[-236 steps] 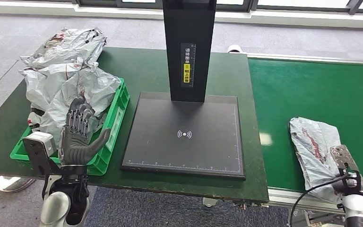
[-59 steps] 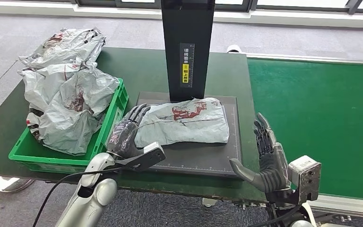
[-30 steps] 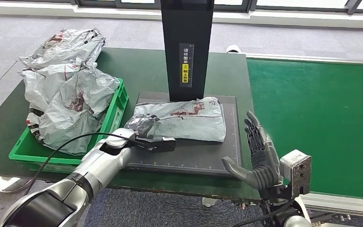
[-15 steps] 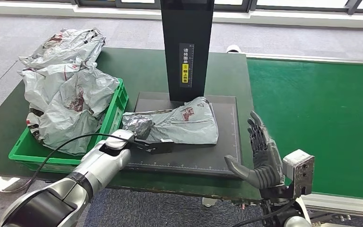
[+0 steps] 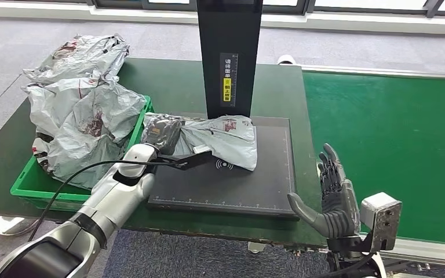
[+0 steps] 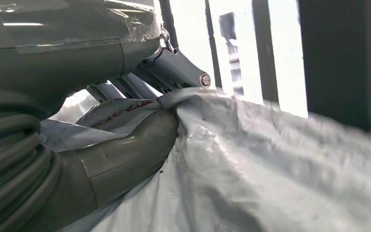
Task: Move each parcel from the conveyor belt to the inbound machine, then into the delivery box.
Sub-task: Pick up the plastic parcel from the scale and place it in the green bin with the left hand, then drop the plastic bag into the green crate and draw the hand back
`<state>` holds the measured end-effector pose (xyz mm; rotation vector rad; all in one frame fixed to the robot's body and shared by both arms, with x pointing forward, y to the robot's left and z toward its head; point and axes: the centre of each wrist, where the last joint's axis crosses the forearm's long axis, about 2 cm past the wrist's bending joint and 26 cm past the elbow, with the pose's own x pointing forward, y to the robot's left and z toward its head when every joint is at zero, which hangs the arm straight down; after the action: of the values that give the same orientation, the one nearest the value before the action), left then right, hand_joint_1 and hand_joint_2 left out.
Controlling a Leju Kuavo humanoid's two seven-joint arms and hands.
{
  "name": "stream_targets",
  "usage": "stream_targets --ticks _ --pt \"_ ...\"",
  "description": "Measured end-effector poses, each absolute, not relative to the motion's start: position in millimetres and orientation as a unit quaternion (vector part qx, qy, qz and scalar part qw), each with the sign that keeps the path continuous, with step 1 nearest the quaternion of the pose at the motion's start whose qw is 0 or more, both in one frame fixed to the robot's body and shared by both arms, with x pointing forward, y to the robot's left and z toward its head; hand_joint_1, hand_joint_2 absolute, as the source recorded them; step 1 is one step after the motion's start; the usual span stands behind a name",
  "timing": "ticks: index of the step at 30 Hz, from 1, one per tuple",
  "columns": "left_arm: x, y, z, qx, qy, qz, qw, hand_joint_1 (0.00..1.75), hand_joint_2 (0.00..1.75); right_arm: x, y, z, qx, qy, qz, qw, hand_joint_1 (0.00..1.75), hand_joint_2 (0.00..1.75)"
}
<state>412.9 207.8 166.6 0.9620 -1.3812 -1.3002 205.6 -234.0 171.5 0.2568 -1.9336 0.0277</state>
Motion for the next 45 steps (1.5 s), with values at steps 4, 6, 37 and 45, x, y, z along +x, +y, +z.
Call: stream_targets --ticks 4,6,37,45 --pt "410.9 225.3 204.9 0.435 -0.632 -0.453 0.454 1.75 1.75 200.8 -236.8 171.7 0.095 -0.823 0.000 0.561 0.00 1.75" --pt "407.1 237.8 226.0 0.459 -0.665 -0.403 0.430 1.75 1.75 198.8 -237.4 171.9 0.091 -0.824 -0.006 0.560 0.00 1.75" --pt "364.1 355.4 270.8 0.590 -0.673 -0.189 0.405 1.75 1.75 195.0 -241.2 169.9 0.072 -0.827 -0.026 0.556 0.00 1.75" --pt "349.5 397.7 231.4 0.620 -0.546 -0.216 0.520 1.75 0.87 195.3 -240.7 170.2 0.085 -0.820 -0.017 0.566 0.00 1.75"
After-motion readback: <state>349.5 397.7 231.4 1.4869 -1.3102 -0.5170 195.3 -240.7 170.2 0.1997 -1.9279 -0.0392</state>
